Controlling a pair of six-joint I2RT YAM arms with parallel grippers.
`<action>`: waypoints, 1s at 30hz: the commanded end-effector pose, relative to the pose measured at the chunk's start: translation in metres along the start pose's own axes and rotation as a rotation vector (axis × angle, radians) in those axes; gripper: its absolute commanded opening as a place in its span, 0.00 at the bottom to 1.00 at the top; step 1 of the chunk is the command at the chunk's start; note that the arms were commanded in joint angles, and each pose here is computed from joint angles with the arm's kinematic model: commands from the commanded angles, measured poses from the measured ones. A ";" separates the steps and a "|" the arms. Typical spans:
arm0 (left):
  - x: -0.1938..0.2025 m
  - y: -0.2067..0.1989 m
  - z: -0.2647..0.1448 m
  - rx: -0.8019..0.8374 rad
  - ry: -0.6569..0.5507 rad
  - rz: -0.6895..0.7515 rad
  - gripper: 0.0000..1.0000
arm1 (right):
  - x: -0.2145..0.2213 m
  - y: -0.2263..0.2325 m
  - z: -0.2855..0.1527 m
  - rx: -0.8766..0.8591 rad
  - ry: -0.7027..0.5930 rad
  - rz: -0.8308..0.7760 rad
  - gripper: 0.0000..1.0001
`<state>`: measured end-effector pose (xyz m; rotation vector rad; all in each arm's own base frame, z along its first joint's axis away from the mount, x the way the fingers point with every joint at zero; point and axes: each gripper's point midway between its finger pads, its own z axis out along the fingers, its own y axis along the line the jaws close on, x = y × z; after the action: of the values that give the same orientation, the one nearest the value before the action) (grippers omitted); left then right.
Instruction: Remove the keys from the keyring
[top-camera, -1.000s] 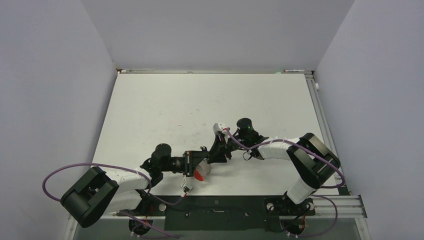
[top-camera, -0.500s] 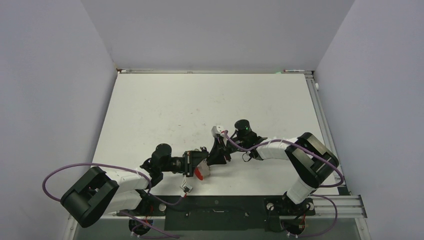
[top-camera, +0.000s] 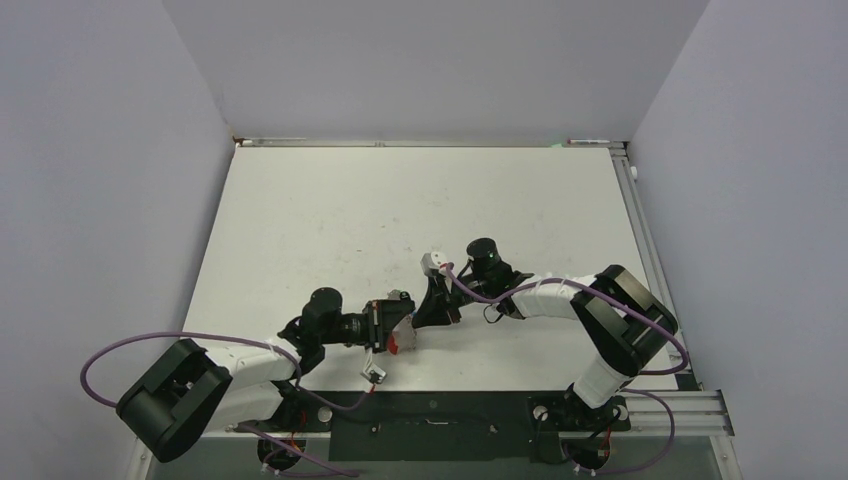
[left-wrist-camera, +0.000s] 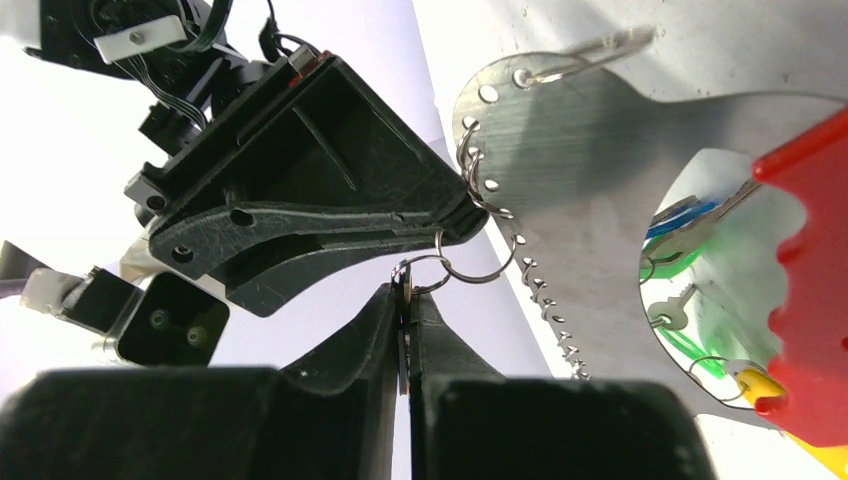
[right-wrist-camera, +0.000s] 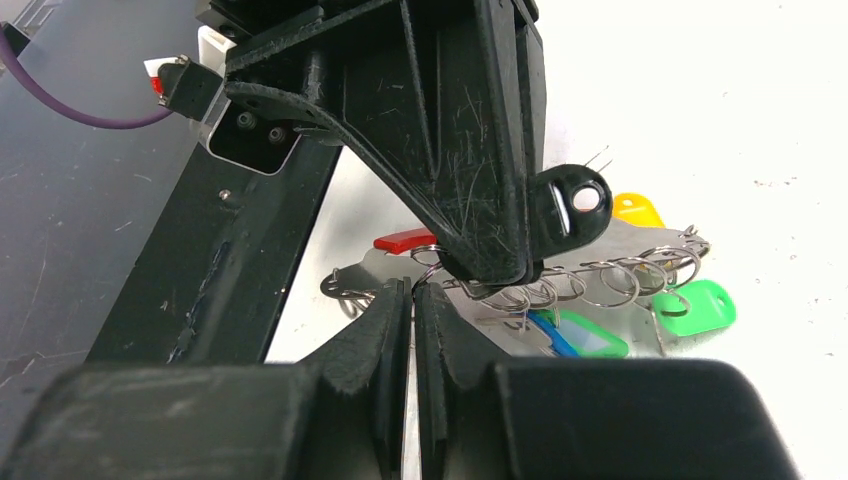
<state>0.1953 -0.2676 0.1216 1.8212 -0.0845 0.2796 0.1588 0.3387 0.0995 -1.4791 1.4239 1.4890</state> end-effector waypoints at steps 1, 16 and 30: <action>0.019 0.011 -0.010 -0.011 0.088 -0.010 0.00 | -0.020 0.002 -0.001 -0.035 -0.031 -0.091 0.05; 0.005 -0.026 -0.018 0.064 0.098 -0.088 0.00 | -0.032 0.003 -0.003 -0.041 -0.067 -0.097 0.05; 0.000 -0.036 -0.016 0.069 0.091 -0.059 0.00 | -0.036 0.006 -0.002 -0.048 -0.093 -0.106 0.05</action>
<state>0.2008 -0.2423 0.0899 1.8903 0.0762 0.3016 0.1639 0.3419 0.1118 -1.4383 1.4120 1.5120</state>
